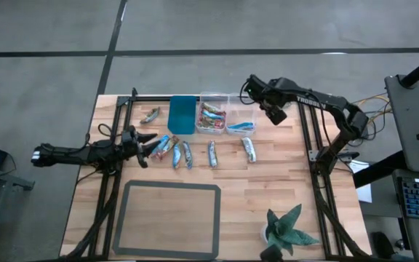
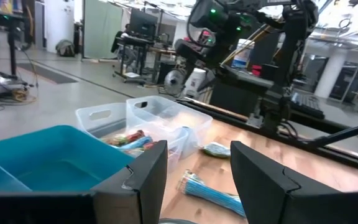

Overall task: Pick and place Granola Bars by type
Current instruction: Put the top blue granola bar into the right transparent bin

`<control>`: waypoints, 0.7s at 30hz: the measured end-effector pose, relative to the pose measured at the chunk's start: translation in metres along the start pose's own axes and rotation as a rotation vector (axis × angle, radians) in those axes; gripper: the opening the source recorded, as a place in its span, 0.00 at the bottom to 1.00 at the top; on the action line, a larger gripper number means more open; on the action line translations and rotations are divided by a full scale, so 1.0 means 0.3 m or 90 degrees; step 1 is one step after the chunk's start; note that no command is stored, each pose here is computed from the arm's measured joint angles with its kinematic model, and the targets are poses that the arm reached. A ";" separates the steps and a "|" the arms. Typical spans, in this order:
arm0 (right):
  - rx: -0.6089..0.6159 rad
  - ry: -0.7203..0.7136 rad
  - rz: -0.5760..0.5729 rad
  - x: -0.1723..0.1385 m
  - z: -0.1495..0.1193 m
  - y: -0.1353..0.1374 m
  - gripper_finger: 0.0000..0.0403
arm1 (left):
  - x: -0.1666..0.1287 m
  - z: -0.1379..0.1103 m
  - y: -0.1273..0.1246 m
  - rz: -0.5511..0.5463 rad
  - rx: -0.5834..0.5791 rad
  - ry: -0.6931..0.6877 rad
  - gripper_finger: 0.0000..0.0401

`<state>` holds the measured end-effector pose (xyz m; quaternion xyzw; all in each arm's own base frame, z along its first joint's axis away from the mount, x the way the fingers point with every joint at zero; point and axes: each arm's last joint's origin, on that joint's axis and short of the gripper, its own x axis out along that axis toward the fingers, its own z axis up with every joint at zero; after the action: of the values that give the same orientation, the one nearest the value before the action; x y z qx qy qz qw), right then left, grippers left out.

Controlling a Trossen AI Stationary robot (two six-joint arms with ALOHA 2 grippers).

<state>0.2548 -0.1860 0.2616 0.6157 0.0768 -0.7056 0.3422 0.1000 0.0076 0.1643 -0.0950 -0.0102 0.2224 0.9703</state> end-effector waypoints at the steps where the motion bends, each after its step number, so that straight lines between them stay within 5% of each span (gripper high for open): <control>1: -0.002 0.001 0.002 -0.002 -0.004 -0.001 0.57 | 0.000 0.000 0.000 0.003 0.002 -0.001 0.40; 13: -0.025 -0.082 0.094 -0.072 -0.013 0.004 0.56 | 0.000 0.000 0.002 0.014 0.003 -0.003 0.40; 21: -0.449 -0.211 0.045 -0.154 0.051 -0.005 0.56 | 0.000 0.001 0.003 0.016 0.003 -0.003 0.40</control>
<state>0.2417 -0.1752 0.3072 0.3406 0.2371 -0.7136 0.5644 0.0996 0.0083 0.1643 -0.0919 -0.0109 0.2351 0.9676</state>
